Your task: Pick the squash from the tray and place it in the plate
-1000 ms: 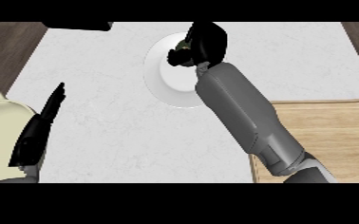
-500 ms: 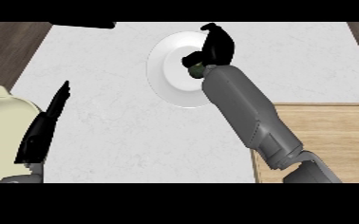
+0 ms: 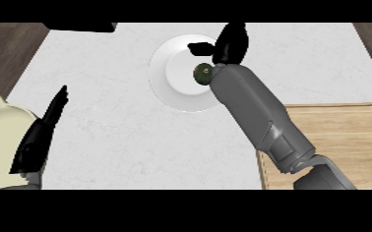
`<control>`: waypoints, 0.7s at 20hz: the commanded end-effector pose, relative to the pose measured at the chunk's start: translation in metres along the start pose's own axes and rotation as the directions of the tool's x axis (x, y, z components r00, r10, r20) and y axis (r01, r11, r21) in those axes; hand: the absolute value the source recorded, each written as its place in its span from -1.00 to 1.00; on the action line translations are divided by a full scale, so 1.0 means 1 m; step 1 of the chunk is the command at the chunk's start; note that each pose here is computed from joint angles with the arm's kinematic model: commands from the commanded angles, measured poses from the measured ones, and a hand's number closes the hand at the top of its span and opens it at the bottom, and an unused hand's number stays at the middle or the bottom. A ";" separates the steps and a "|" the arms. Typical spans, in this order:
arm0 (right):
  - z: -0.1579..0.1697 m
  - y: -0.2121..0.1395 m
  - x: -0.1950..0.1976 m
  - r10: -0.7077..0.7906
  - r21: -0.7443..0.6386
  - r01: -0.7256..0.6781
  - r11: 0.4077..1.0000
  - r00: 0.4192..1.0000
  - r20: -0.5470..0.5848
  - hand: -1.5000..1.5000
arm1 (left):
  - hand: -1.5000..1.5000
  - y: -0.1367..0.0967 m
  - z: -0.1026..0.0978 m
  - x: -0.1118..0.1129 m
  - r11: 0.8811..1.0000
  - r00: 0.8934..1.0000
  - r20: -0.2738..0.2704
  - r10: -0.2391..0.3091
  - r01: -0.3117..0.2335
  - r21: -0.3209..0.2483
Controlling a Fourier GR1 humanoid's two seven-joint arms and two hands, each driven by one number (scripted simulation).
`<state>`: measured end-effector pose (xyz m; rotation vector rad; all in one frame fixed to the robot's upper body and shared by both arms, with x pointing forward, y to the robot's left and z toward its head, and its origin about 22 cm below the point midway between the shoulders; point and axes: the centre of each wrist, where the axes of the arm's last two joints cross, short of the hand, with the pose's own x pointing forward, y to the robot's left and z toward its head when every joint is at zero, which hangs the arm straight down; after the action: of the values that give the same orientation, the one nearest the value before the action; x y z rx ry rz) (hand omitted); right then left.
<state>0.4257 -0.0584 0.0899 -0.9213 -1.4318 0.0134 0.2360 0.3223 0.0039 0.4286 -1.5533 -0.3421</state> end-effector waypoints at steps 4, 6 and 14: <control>-0.004 -0.018 -0.026 -0.232 -0.172 0.223 0.960 0.972 -0.036 -1.00 | 0.00 0.013 0.016 -0.005 0.999 0.999 -0.045 0.000 0.002 0.050; 0.007 -0.022 -0.026 -0.327 -0.183 0.316 0.931 0.945 -0.029 -1.00 | 0.00 0.014 0.016 -0.014 0.998 0.999 -0.053 -0.007 0.010 0.058; 0.030 -0.085 -0.122 -0.325 -0.138 0.337 0.931 0.940 0.104 -1.00 | 0.00 0.007 0.020 -0.013 0.998 0.998 -0.064 0.012 -0.009 0.055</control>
<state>0.3647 -0.1353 0.0457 -0.8046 -1.6134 -0.3333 0.2147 0.3359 -0.0038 0.4725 -1.5111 -0.2866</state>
